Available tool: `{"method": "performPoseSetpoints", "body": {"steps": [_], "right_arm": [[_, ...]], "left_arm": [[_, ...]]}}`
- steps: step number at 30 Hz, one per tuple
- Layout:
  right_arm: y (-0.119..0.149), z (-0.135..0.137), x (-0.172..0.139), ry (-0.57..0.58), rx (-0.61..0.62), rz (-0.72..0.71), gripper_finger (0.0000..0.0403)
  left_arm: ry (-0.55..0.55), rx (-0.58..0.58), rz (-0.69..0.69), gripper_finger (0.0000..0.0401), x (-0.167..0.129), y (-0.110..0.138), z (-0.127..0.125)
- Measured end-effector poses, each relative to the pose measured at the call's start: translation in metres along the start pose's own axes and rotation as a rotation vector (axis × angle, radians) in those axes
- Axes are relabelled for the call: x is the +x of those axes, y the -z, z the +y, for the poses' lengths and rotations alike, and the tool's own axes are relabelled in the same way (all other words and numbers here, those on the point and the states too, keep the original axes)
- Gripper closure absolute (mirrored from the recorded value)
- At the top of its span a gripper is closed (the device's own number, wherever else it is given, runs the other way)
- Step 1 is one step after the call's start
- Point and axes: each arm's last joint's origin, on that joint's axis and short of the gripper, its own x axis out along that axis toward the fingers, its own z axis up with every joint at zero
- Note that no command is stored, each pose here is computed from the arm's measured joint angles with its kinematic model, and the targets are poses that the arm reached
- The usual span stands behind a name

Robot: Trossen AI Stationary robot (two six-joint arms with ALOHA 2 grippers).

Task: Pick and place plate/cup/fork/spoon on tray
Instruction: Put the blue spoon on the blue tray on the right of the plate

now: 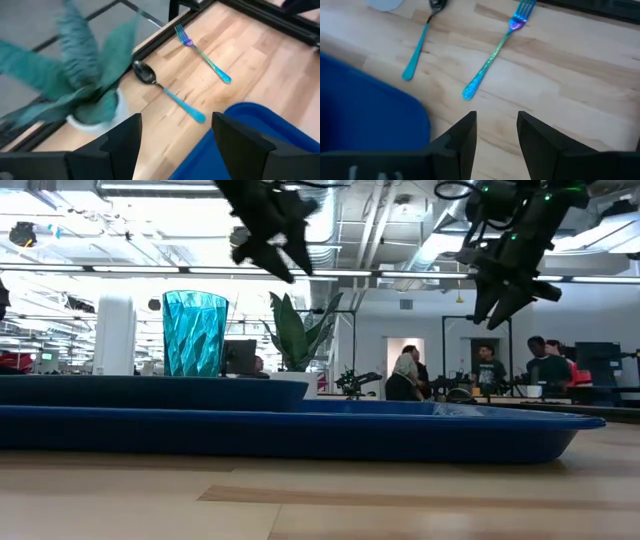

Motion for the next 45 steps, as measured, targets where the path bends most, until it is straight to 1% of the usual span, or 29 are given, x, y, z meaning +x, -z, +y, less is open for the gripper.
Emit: {"method": "performPoseSetpoints", "body": {"steps": [2, 5, 9, 11, 14, 15, 17, 19, 23, 26, 28, 32, 33, 37, 41, 45], "right_arm": [[0.003, 0.001, -0.001, -0.008, -0.009, 0.003, 0.0239], [0.006, 0.003, -0.001, -0.015, -0.025, 0.007, 0.0239], [0.006, 0.005, -0.002, -0.011, -0.033, -0.005, 0.0241], [0.006, 0.005, -0.002, -0.010, -0.033, -0.007, 0.0243], [0.006, 0.005, -0.002, -0.009, -0.034, -0.006, 0.0243], [0.007, 0.005, -0.002, -0.010, -0.034, -0.006, 0.0243], [0.007, 0.005, -0.002, -0.010, -0.034, -0.006, 0.0243], [0.007, 0.006, -0.002, -0.014, -0.037, -0.003, 0.0243], [0.010, 0.009, -0.003, -0.027, -0.052, 0.004, 0.0243], [0.013, 0.012, -0.004, -0.037, -0.068, 0.008, 0.0244], [0.014, 0.014, -0.004, -0.043, -0.078, 0.012, 0.0246], [0.017, 0.016, -0.005, -0.052, -0.094, 0.016, 0.0249], [0.017, 0.017, -0.005, -0.054, -0.097, 0.017, 0.0250], [0.019, 0.019, -0.006, -0.063, -0.109, 0.019, 0.0251], [0.021, 0.021, -0.006, -0.070, -0.123, 0.022, 0.0252], [0.022, 0.023, -0.007, -0.079, -0.133, 0.024, 0.0255]], "left_arm": [[-0.022, 0.022, 0.011, 0.0171, 0.016, -0.003, -0.015], [-0.068, 0.077, 0.045, 0.0170, 0.037, 0.002, -0.039], [-0.107, 0.105, 0.032, 0.0170, 0.060, 0.006, -0.066], [-0.113, 0.105, 0.054, 0.0170, 0.078, 0.008, -0.070], [-0.054, 0.047, 0.111, 0.0170, 0.113, 0.008, -0.072], [-0.050, 0.037, 0.120, 0.0170, 0.123, 0.006, -0.072], [-0.061, 0.033, 0.110, 0.0170, 0.140, 0.001, -0.077], [-0.103, 0.049, 0.103, 0.0170, 0.154, -0.003, -0.083], [-0.139, 0.074, 0.142, 0.0170, 0.179, -0.006, -0.091], [-0.160, 0.064, 0.159, 0.0170, 0.199, -0.003, -0.093], [-0.167, 0.032, 0.182, 0.0170, 0.213, 0.001, -0.090], [-0.205, -0.032, 0.232, 0.0170, 0.234, 0.009, -0.074], [-0.226, -0.045, 0.237, 0.0170, 0.235, 0.009, -0.069], [-0.307, -0.095, 0.187, 0.0170, 0.236, 0.003, -0.059], [-0.298, -0.120, 0.184, 0.0170, 0.236, 0.002, -0.058], [-0.329, -0.115, 0.179, 0.0170, 0.234, 0.005, -0.061]]}}
